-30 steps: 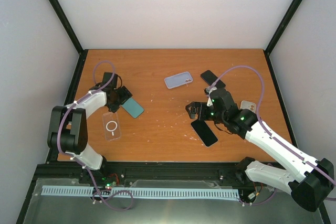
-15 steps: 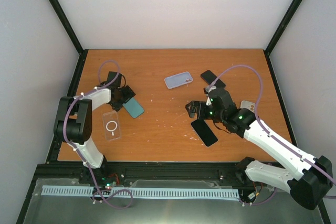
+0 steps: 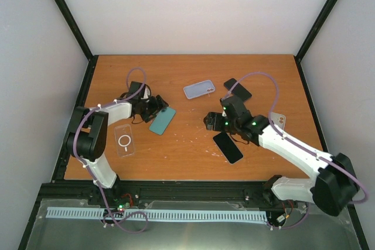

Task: Put the phone into the phone case

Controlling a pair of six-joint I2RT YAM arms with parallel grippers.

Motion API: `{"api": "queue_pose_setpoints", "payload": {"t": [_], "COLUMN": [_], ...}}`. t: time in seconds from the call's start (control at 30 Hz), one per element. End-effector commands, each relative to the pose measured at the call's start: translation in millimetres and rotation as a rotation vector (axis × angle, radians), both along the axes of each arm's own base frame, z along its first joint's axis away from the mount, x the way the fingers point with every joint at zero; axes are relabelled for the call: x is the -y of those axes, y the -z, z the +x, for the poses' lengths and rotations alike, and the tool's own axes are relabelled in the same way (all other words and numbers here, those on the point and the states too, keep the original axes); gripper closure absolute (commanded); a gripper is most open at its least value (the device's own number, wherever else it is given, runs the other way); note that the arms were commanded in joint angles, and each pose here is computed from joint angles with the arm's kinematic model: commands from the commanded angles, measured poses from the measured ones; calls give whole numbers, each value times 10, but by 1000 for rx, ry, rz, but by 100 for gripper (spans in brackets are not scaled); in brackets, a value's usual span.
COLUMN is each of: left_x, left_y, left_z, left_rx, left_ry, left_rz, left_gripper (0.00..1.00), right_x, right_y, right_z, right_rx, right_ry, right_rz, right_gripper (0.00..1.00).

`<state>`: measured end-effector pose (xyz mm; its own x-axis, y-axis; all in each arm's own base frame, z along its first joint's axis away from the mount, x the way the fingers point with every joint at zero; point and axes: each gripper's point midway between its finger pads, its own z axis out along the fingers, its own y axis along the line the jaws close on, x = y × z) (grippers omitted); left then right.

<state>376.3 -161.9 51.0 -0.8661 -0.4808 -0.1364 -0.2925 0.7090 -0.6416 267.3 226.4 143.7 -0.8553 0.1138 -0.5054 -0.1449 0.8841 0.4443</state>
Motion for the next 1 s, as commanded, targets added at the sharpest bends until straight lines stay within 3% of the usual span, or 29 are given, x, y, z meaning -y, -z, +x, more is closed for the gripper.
{"api": "queue_pose_setpoints", "payload": {"t": [0.0, 0.17, 0.37, 0.47, 0.6, 0.77, 0.97], "left_x": [-19, -796, -1743, -2041, -2145, -2120, -2059], "left_y": [-354, -455, -441, -427, -317, -199, -130], "left_z": [-88, -174, -492, -678, -885, -976, -1055], "left_rx": [65, 59, 1, -35, -85, -113, -118], "left_ry": [16, -200, -508, -644, -735, -712, -693], "left_rz": [-52, 43, 207, 312, 330, 333, 311], "left_gripper": [11, 6, 1, 1, 1, 1, 0], "right_x": [-228, -526, -1153, -1366, -1554, -1741, -1834], "right_y": [41, 299, 563, 624, 734, 1054, 1176], "right_z": [143, 244, 356, 452, 583, 680, 799], "right_rx": [-29, -130, -174, -173, -186, -260, -251], "right_ry": [67, 146, 112, 141, 229, 280, 320], "right_rz": [5, -37, 9, -35, -119, -172, -210], "right_gripper": [20, 19, 21, 16, 12, 9, 5]}}
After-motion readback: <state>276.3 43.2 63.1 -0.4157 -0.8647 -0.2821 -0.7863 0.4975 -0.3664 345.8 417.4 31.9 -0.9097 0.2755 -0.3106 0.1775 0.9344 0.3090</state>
